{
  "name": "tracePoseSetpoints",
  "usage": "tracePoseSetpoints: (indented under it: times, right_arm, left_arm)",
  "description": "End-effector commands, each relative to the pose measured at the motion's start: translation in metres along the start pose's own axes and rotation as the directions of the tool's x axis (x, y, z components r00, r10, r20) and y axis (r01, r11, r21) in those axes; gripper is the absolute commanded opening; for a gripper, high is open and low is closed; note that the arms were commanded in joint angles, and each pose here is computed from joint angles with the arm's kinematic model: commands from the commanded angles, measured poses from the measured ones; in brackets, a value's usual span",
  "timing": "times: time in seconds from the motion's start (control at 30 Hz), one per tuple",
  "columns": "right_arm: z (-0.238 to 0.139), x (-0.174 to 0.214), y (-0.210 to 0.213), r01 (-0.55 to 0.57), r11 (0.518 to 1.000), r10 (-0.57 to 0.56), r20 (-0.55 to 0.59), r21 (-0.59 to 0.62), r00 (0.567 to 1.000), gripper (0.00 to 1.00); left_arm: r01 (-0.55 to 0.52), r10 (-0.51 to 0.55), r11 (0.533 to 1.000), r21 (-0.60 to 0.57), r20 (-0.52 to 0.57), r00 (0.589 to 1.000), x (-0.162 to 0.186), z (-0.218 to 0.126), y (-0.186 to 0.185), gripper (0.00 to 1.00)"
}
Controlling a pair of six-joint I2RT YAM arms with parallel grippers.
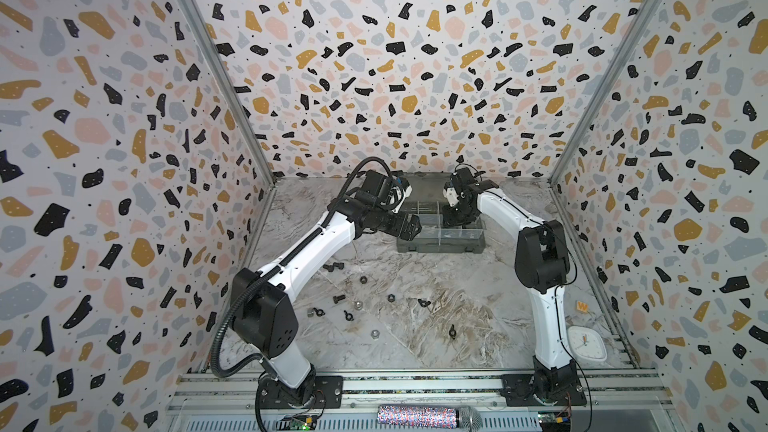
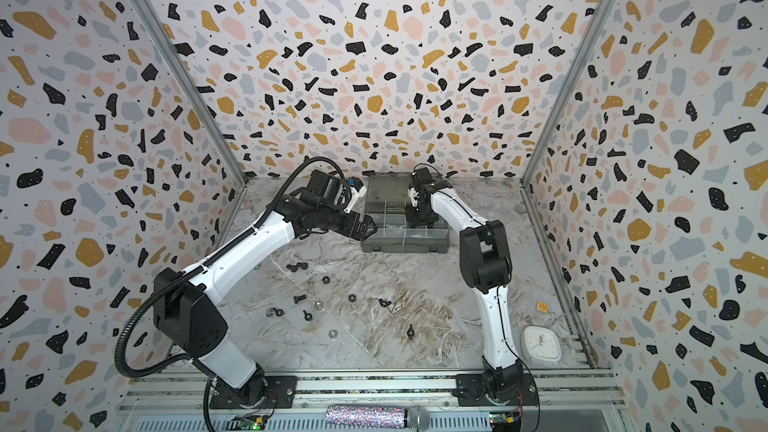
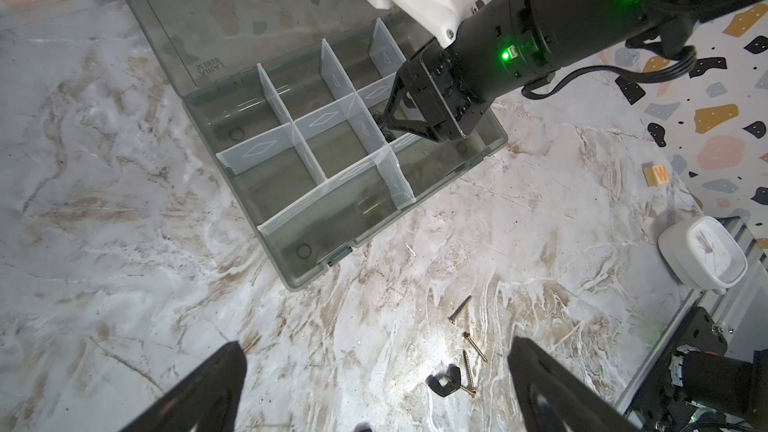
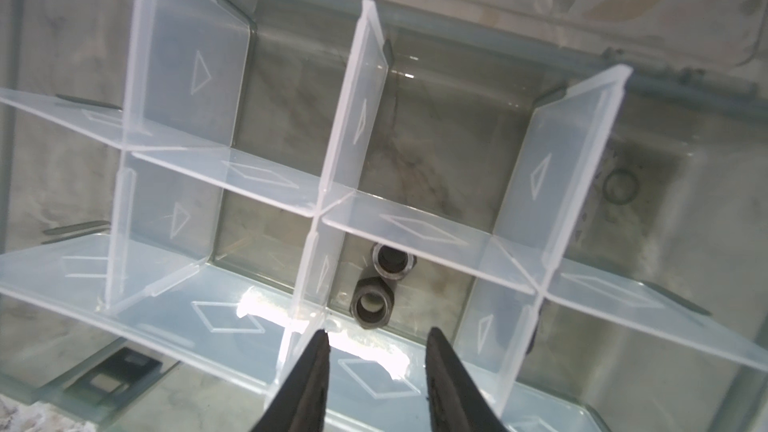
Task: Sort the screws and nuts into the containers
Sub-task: 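Drop the nut into a compartment with the right gripper while the left arm moves, then move the right gripper to another black hex nut while the left arm draws back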
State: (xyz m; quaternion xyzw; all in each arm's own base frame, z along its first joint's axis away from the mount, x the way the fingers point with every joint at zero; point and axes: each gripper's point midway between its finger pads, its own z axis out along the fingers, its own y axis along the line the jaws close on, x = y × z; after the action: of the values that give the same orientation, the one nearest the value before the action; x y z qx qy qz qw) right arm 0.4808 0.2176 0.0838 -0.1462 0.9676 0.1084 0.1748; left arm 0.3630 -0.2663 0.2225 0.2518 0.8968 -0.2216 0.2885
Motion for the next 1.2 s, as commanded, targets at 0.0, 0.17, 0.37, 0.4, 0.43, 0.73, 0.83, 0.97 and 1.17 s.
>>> tracePoseSetpoints:
  times: [0.0,0.17,0.37,0.4,0.43,0.73,0.83,0.97,1.17]
  right_arm:
    - [-0.054,-0.016,0.017,0.041,0.999,-0.039,0.099,-0.015,0.994,0.41]
    - [-0.07,-0.011,0.066,0.108,0.991,-0.098,0.119,-0.077,0.988,0.41]
    - [-0.059,0.016,0.14,0.223,0.963,-0.212,0.087,-0.148,0.973,0.4]
    - [-0.056,0.021,0.151,0.239,0.957,-0.229,0.08,-0.161,0.97,0.39]
    - [-0.052,0.027,0.163,0.257,0.95,-0.249,0.07,-0.174,0.966,0.38]
    - [-0.028,0.098,0.226,0.365,0.898,-0.388,-0.048,-0.247,0.921,0.37]
    - [-0.022,0.126,0.23,0.378,0.889,-0.413,-0.091,-0.259,0.906,0.37]
    - [-0.015,0.156,0.228,0.377,0.888,-0.422,-0.139,-0.264,0.896,0.37]
    - [-0.012,0.181,0.227,0.375,0.886,-0.428,-0.171,-0.273,0.888,0.37]
  left_arm:
    - [-0.008,0.008,1.0,-0.025,0.03,1.0,0.002,-0.017,0.0,1.0]
    - [0.015,-0.012,0.992,-0.127,0.025,1.0,0.032,-0.038,0.015,1.0]
    - [0.107,-0.1,0.98,-0.166,0.049,0.994,0.076,-0.065,0.019,1.0]
    - [0.124,-0.116,0.977,-0.173,0.053,0.992,0.083,-0.069,0.02,1.0]
    - [0.143,-0.133,0.974,-0.178,0.063,0.989,0.09,-0.075,0.02,1.0]
    - [0.285,-0.273,0.949,-0.134,0.103,0.956,0.143,-0.1,0.013,1.0]
    - [0.307,-0.296,0.942,-0.133,0.1,0.95,0.155,-0.105,0.013,1.0]
    - [0.341,-0.333,0.933,-0.118,0.085,0.939,0.171,-0.108,0.01,1.0]
    - [0.37,-0.368,0.92,-0.129,0.04,0.929,0.199,-0.109,0.01,1.0]
